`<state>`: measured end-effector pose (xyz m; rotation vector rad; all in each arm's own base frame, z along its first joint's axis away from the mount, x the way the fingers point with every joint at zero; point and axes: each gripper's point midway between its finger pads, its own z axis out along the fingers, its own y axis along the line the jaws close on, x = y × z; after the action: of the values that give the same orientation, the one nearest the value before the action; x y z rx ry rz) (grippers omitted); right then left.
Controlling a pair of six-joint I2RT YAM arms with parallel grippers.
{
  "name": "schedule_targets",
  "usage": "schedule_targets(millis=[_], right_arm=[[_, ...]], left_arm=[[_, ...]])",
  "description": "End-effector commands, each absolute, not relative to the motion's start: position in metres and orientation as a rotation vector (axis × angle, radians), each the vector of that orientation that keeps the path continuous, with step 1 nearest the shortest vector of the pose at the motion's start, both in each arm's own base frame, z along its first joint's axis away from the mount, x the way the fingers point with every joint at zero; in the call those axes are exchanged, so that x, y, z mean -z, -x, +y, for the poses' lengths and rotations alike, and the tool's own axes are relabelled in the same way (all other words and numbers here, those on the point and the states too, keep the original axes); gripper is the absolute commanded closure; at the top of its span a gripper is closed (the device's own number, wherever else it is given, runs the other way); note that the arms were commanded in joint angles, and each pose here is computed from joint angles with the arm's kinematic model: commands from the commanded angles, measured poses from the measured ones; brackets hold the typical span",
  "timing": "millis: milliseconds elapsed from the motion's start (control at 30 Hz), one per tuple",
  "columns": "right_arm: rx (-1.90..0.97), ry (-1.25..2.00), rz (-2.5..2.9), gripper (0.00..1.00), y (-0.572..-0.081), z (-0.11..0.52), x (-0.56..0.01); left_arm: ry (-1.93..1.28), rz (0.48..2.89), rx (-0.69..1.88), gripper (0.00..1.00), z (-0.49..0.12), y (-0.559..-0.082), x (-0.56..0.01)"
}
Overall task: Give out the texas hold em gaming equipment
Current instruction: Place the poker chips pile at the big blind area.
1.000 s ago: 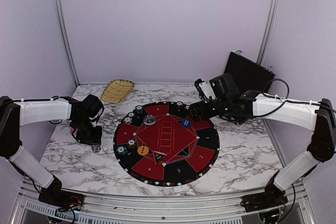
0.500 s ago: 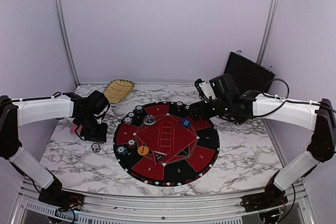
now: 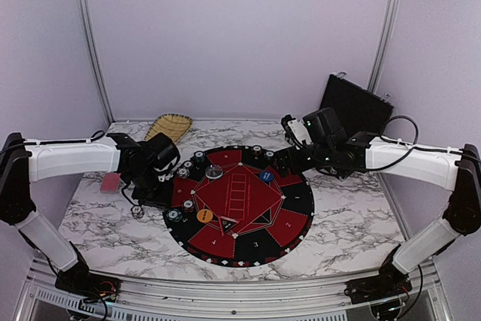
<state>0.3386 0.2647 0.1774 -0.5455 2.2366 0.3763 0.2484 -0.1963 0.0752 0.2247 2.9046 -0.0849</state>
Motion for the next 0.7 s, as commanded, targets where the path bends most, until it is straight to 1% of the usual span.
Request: schedule_targets(millis=[0, 333, 667], right_arm=[[-0.396, 0.523, 2.193, 0.04, -0.336, 0.265, -0.193], [-0.388, 0.518, 2.199, 0.04, -0.332, 0.26, -0.191], [-0.385, 0.514, 2.204, 0.04, -0.33, 0.258, -0.19]], left_arm=[[-0.238, 2.904, 0.089, 0.61, -0.217, -0.243, -0.078], [-0.381, 2.904, 0.103, 0.61, -0.269, -0.228, -0.065], [-0.447, 2.919, 0.078, 0.62, -0.287, -0.223, -0.044]])
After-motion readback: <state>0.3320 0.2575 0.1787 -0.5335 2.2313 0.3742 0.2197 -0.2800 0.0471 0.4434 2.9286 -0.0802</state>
